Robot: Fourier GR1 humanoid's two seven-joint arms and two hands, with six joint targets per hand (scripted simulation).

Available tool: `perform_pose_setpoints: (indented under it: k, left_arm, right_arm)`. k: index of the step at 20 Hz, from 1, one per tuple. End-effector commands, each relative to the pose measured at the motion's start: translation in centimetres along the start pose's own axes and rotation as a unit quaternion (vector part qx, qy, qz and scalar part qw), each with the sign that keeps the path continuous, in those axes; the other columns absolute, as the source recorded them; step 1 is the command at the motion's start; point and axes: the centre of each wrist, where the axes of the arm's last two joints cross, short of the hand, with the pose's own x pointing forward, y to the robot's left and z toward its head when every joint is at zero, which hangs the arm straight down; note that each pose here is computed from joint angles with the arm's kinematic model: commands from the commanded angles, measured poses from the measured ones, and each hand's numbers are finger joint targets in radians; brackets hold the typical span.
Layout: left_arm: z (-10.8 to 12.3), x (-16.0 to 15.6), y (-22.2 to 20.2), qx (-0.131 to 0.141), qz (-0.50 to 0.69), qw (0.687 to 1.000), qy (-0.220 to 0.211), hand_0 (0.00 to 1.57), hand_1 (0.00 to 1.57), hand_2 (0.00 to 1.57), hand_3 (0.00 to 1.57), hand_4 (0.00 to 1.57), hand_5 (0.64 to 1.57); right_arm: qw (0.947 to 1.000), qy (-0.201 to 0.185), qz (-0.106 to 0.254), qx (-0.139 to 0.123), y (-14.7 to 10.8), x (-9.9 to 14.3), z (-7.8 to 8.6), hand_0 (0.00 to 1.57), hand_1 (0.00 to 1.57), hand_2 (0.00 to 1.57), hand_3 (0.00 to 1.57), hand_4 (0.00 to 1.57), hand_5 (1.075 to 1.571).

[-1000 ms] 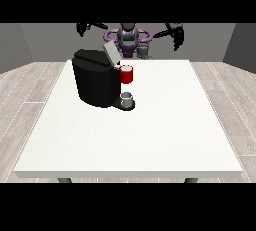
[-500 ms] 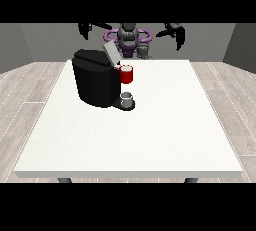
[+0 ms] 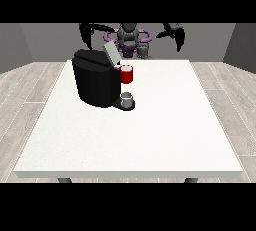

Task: Insert the coffee pod into the coffee machine and close the lid

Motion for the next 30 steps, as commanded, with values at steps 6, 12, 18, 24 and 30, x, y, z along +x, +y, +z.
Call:
perform_pose_setpoints:
  k: [6,12,18,24,30]
  left_arm:
    - [2.0,3.5,1.8,0.008,-0.017,0.999,-0.046,0.0,0.0,0.0,0.0,0.37,1.571]
    - [3.6,4.8,3.3,0.027,-0.018,0.998,-0.061,0.0,0.0,0.0,0.0,0.38,1.571]
    - [4.5,4.6,4.1,0.052,-0.022,0.997,-0.06,0.0,0.0,0.0,0.0,0.34,1.571]
    - [4.2,5.2,4.0,0.061,-0.042,0.994,-0.08,0.0,0.0,0.0,0.0,0.35,1.571]
    - [5.0,4.6,4.3,0.054,-0.039,0.996,-0.052,0.0,0.0,0.0,0.0,0.36,1.571]
  right_arm:
    - [0.9995,-0.023,0.017,0.013,2.2,0.3,-1.6,0.0,0.0,0.0,0.0,0.0,1.571]
    - [0.9979,-0.037,0.027,0.046,2.4,2.9,-3.1,0.0,0.0,0.0,0.0,0.0,1.571]
    - [0.9951,-0.052,0.03,0.078,4.9,4.8,-3.8,0.0,0.0,0.0,0.0,0.08,1.571]
    - [0.9904,-0.102,0.06,0.07,6.3,7.8,-4.7,0.0,0.0,0.0,0.0,0.2,1.571]
    - [0.9855,-0.105,0.088,0.1,7.8,9.9,-5.0,0.0,0.0,0.0,0.0,0.1,1.571]
